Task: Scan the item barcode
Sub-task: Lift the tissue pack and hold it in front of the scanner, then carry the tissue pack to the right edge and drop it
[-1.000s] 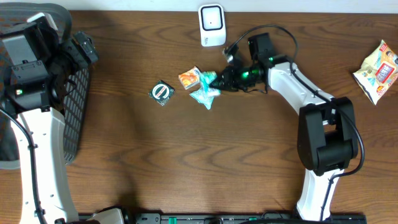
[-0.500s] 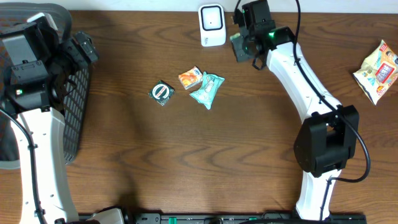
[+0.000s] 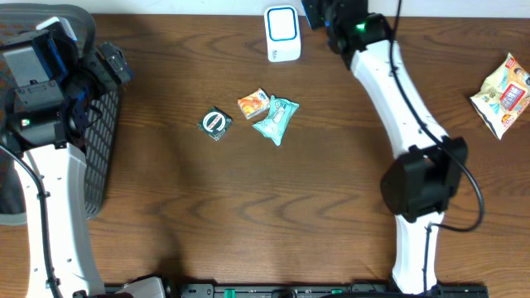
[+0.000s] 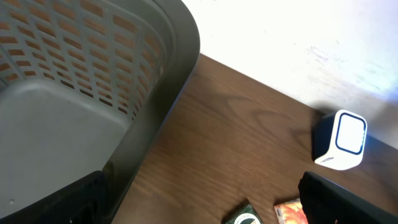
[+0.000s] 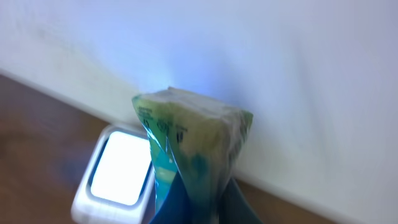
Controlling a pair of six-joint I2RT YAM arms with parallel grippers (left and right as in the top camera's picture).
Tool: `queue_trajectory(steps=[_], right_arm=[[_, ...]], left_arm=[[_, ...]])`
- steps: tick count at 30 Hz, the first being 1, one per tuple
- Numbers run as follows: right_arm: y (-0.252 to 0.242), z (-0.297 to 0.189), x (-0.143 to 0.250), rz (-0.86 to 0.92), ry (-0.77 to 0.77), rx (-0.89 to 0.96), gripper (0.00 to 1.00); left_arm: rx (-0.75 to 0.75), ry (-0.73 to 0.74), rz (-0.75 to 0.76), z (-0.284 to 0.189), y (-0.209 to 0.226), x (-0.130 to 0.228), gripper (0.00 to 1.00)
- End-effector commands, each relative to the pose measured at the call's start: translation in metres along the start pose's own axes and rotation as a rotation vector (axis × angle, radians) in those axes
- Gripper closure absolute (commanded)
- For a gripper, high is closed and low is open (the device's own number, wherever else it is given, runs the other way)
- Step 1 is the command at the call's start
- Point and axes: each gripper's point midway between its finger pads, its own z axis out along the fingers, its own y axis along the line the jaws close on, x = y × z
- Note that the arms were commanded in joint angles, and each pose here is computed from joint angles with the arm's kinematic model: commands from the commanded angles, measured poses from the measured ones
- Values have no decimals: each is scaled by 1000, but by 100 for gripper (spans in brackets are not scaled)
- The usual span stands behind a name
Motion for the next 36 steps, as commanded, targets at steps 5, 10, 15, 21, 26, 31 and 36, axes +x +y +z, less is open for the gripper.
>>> queue_trajectory(steps=[5, 10, 15, 21, 26, 31, 36], right_arm=[[47, 45, -3, -464, -121, 15, 99], [63, 67, 25, -574, -73, 24, 99], [74, 77, 57, -591, 7, -32, 99], [77, 78, 73, -582, 50, -86, 99], [68, 78, 68, -557, 50, -37, 99], [15, 70, 55, -403, 69, 149, 99], [-61, 47, 55, -144, 103, 261, 99]], left_arm=[[-85, 7, -14, 4, 19, 1, 2], [-85, 7, -14, 4, 19, 1, 2], [-85, 7, -14, 4, 19, 1, 2], [-85, 7, -14, 4, 19, 1, 2], [-85, 7, -14, 4, 19, 1, 2], [-85, 7, -14, 4, 19, 1, 2], [-85, 7, -14, 4, 19, 1, 2]])
